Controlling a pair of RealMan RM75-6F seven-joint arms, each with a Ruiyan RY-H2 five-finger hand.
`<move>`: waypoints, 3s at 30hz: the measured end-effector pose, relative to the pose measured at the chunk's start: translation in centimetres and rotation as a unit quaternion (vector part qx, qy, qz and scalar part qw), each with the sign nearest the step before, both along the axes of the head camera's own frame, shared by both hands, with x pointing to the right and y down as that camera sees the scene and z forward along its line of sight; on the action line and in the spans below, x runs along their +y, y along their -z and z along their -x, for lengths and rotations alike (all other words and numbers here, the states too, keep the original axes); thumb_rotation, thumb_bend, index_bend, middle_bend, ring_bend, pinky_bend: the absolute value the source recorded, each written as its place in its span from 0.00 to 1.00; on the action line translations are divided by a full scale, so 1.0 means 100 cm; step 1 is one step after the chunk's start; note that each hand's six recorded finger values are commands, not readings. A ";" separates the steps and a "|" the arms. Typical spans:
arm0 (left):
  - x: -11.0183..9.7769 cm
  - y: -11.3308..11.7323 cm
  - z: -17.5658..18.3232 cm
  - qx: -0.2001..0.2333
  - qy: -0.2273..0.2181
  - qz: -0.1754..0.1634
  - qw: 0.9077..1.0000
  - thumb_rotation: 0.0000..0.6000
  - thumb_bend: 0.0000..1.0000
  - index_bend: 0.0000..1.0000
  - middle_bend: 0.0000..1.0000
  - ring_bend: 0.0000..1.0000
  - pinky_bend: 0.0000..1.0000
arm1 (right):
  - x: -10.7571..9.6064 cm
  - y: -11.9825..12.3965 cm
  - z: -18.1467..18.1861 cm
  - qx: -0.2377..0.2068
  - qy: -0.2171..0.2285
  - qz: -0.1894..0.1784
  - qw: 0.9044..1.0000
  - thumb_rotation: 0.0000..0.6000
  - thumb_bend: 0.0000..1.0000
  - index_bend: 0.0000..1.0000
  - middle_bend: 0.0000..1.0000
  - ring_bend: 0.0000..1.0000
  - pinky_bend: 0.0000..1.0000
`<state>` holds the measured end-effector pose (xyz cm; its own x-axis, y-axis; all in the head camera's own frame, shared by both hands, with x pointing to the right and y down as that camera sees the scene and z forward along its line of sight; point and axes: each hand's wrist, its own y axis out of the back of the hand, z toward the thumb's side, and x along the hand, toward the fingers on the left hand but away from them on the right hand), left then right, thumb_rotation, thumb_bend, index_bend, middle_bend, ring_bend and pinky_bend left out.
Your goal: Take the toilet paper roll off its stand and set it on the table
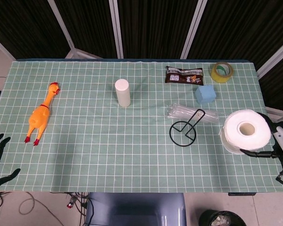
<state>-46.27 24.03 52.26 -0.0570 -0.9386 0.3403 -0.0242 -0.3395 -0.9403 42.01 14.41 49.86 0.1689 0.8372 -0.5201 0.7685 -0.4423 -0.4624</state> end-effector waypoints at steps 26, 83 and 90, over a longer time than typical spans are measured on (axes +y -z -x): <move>-0.001 -0.001 0.000 -0.002 -0.001 -0.001 1.000 1.00 0.05 0.14 0.04 0.00 0.00 | 0.068 -0.124 0.110 -0.139 0.016 0.078 0.987 1.00 0.00 0.19 0.27 0.04 0.00; 0.001 -0.006 -0.004 -0.010 -0.004 0.009 1.000 1.00 0.05 0.14 0.04 0.00 0.00 | 0.034 -0.059 -0.005 -0.004 0.017 -0.041 0.999 1.00 0.00 0.01 0.00 0.00 0.00; 0.001 -0.006 -0.003 -0.010 -0.002 0.009 1.000 1.00 0.05 0.14 0.04 0.00 0.00 | 0.041 -0.037 -0.010 0.136 0.087 -0.108 0.981 1.00 0.00 0.01 0.00 0.00 0.00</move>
<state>-45.95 24.13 52.83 -0.0600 -0.9327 0.3557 -0.0045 -0.3561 -0.9344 43.03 18.47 53.60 0.1986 0.9033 -0.3802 0.5248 -0.4256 -0.7371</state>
